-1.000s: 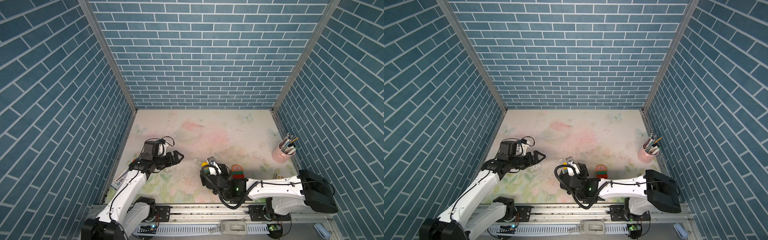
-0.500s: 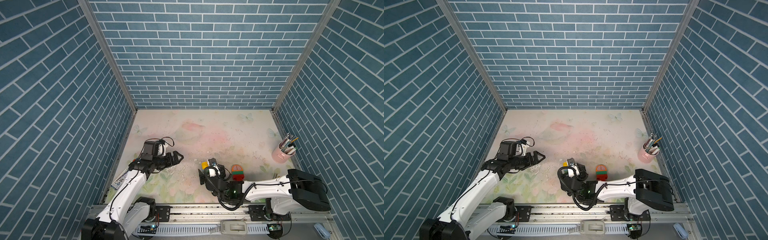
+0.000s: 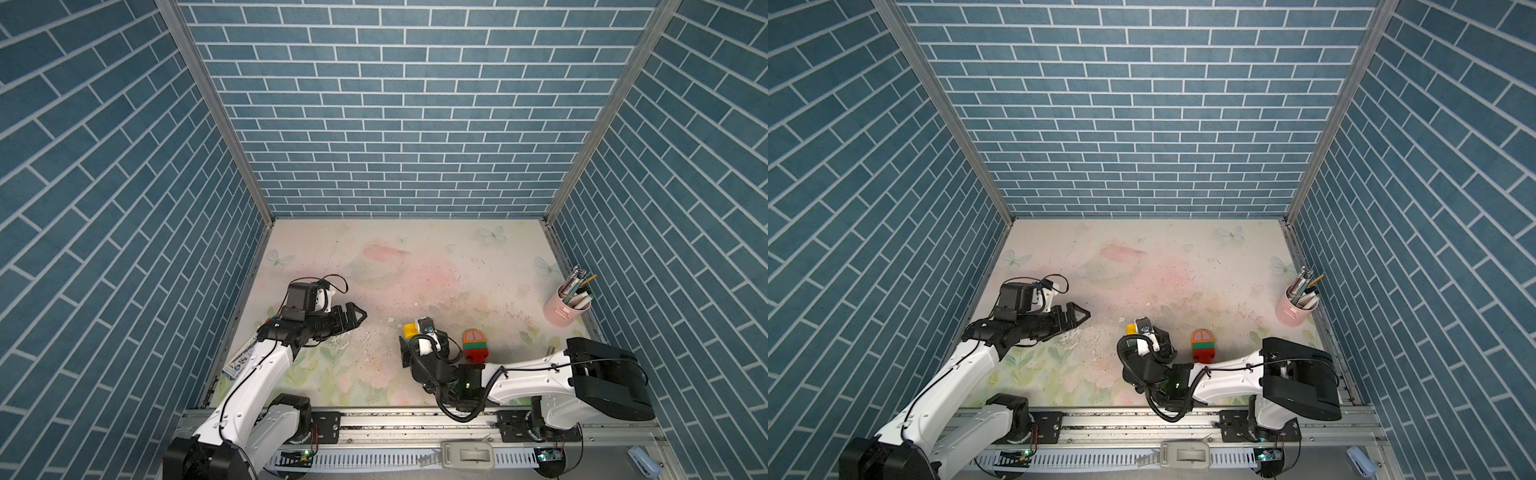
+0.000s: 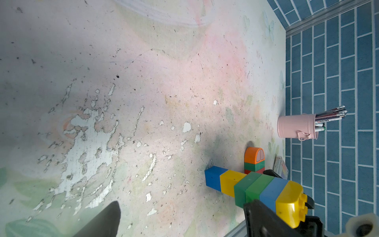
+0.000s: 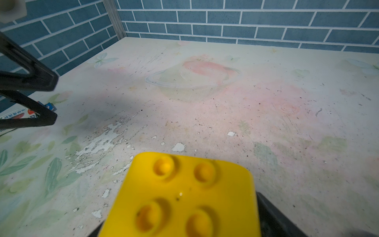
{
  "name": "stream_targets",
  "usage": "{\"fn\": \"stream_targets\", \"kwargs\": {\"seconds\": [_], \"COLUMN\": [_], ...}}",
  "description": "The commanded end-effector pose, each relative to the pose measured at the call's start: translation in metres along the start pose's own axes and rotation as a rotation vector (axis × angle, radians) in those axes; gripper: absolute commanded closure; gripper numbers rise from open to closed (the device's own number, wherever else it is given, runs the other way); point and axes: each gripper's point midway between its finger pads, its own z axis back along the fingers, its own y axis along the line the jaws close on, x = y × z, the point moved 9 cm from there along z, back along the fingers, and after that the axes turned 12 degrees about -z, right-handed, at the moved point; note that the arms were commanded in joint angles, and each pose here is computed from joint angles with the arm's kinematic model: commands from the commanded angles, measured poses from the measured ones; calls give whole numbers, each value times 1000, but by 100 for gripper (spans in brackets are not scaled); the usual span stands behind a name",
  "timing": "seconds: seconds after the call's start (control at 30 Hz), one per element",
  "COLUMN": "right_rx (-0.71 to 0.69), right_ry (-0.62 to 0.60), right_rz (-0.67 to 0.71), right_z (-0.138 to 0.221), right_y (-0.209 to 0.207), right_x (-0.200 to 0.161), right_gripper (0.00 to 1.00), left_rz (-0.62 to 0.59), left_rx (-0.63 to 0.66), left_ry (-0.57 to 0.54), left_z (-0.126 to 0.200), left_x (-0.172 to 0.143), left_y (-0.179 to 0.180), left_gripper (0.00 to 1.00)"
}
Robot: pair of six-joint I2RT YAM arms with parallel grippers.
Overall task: Assemble an ice cream with lego
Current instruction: Adjust the lego brick at the center of the board.
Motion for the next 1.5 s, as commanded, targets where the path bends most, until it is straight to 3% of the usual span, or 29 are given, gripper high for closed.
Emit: {"fn": "stream_targets", "kwargs": {"seconds": [0.0, 0.27, 0.4, 0.7, 0.87, 1.0, 1.23, 1.47], "right_rx": [-20, -18, -15, -19, -55, -74, -110, -160], "right_ry": [-28, -20, -17, 24, 205, 433, 799, 1048], "right_rz": [-8, 4, 5, 76, 63, 43, 28, 19], "right_z": [0, -1, 0, 12, 26, 34, 36, 20], "right_y": [-4, -3, -2, 8, 4, -3, -10, -13], "right_x": [-2, -3, -1, 29, 57, 75, 96, 104], "right_gripper": [16, 29, 41, 80, 89, 94, 96, 97], "left_rz": [-24, -24, -23, -23, -26, -24, -22, -20], "left_rx": [2, 7, 10, 10, 9, 9, 9, 12], "left_ry": [-22, -23, -22, -24, -26, -27, -29, -31], "left_z": [7, 8, 8, 8, 9, 9, 10, 11], "left_x": [5, 4, 4, 4, 6, 6, 4, 3], "left_y": [-3, -4, -3, -3, -4, -3, -3, -3], "left_gripper": [1, 1, 1, 0, 1, 0, 1, 0]}}
